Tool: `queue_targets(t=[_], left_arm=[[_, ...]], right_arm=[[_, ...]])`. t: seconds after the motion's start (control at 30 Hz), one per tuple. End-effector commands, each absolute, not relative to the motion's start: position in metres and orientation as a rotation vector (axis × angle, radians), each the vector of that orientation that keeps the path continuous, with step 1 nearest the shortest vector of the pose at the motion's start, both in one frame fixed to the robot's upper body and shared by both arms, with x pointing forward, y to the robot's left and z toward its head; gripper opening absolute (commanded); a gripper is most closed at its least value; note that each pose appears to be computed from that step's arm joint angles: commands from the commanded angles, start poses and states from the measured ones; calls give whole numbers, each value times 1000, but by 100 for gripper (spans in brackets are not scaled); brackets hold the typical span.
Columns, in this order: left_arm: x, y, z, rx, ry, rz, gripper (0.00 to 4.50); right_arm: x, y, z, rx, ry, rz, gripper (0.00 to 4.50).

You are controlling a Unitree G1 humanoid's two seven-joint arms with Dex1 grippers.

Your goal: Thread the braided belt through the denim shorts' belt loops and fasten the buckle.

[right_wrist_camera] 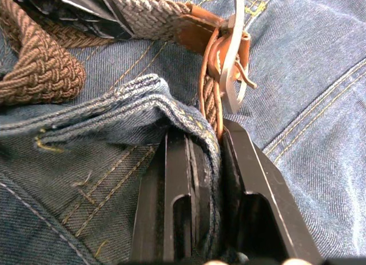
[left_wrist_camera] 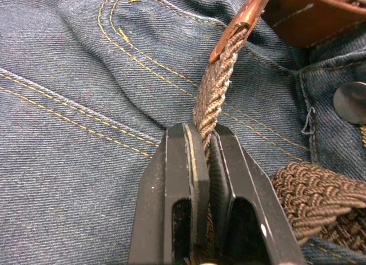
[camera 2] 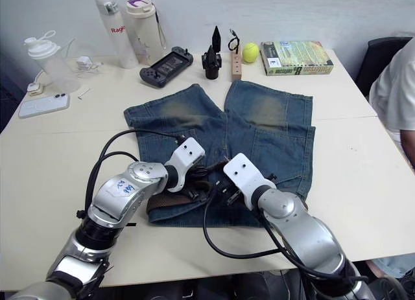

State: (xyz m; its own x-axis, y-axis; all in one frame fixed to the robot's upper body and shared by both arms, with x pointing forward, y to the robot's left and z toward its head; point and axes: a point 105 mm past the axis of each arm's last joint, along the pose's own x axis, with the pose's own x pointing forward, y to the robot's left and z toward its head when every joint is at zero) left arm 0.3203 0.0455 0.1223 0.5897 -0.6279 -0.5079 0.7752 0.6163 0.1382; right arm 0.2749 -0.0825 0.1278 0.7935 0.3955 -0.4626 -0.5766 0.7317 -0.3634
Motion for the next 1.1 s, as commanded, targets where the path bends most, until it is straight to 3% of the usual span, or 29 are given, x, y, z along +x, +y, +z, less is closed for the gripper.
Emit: queue_targets(t=[0.03,0.47,0.83,1.1], left_arm=[[321,38,122,389,429,-861,0],[304,-7,138,175,270,-1077,0],[311,0,133,130,239,-1035,0],[310,-3,131,142,221,-1042,0]], right_arm=[[260,-62,130,-514,350,677,0],[258,-55,124,-553,370,760,0],[255,-66,125,-600,352,785,0],[245,-79,153,-457,314,808,380]])
